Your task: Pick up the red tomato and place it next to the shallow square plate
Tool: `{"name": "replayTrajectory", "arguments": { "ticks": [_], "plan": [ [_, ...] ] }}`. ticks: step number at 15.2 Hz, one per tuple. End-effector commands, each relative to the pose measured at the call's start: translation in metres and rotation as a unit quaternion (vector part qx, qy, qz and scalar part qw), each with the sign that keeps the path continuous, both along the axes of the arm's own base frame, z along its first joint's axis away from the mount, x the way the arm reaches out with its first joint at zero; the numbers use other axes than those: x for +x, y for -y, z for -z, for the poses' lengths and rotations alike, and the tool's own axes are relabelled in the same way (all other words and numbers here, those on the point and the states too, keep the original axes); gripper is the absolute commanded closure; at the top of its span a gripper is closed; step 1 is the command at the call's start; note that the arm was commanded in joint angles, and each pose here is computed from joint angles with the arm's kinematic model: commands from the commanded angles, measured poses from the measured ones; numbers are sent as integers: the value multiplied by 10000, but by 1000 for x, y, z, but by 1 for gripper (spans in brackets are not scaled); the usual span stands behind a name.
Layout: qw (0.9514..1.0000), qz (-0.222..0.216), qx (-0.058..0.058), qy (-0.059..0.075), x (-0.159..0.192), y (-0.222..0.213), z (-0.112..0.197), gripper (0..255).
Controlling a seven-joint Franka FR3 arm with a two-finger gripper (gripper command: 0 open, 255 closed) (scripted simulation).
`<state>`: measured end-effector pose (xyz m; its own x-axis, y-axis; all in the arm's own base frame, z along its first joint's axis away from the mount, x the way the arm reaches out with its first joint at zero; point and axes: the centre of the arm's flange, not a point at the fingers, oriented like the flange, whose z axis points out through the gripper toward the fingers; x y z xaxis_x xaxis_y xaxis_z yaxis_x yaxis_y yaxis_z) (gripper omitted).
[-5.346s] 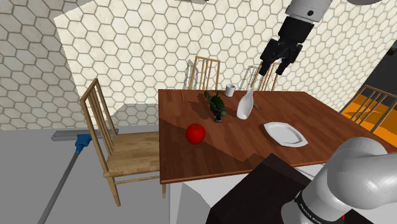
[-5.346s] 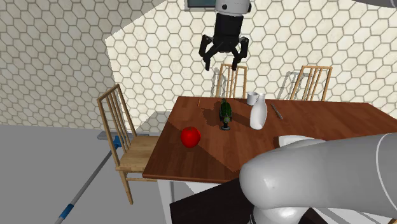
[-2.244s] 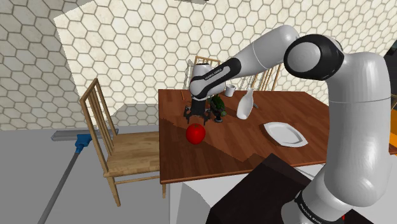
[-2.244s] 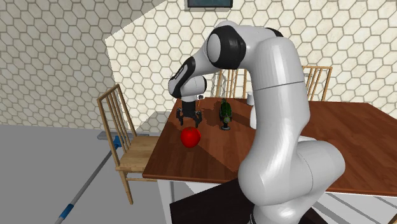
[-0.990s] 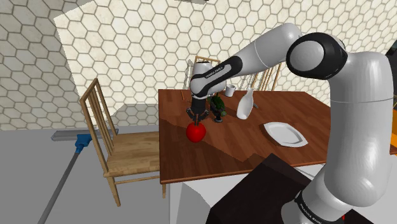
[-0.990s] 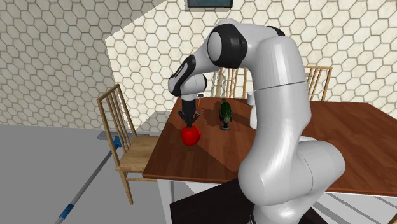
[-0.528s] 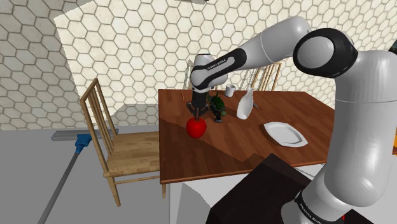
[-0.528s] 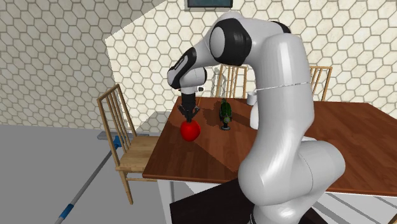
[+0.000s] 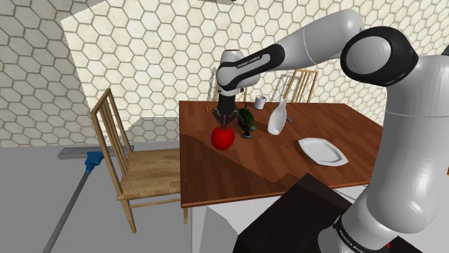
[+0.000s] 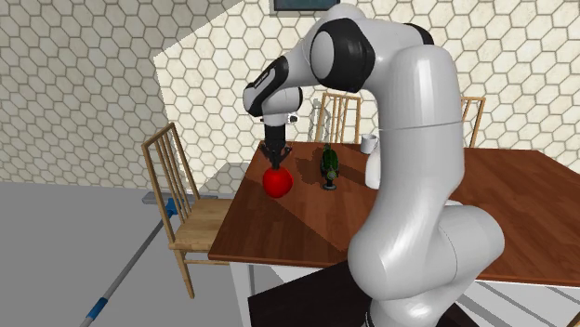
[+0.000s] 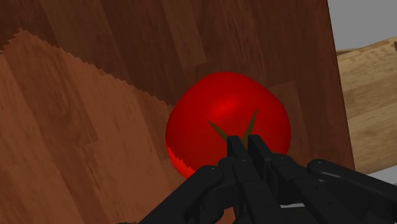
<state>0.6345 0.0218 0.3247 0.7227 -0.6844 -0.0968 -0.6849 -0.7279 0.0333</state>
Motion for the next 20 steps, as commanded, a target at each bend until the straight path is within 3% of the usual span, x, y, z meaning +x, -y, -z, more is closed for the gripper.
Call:
{"name": "replayTrajectory", "arguments": {
  "ticks": [1, 20],
  "plan": [
    [10000, 0, 0, -1, -1, 0, -11, 255],
    [10000, 0, 0, -1, -5, 13, -106, 255]
  ]
}}
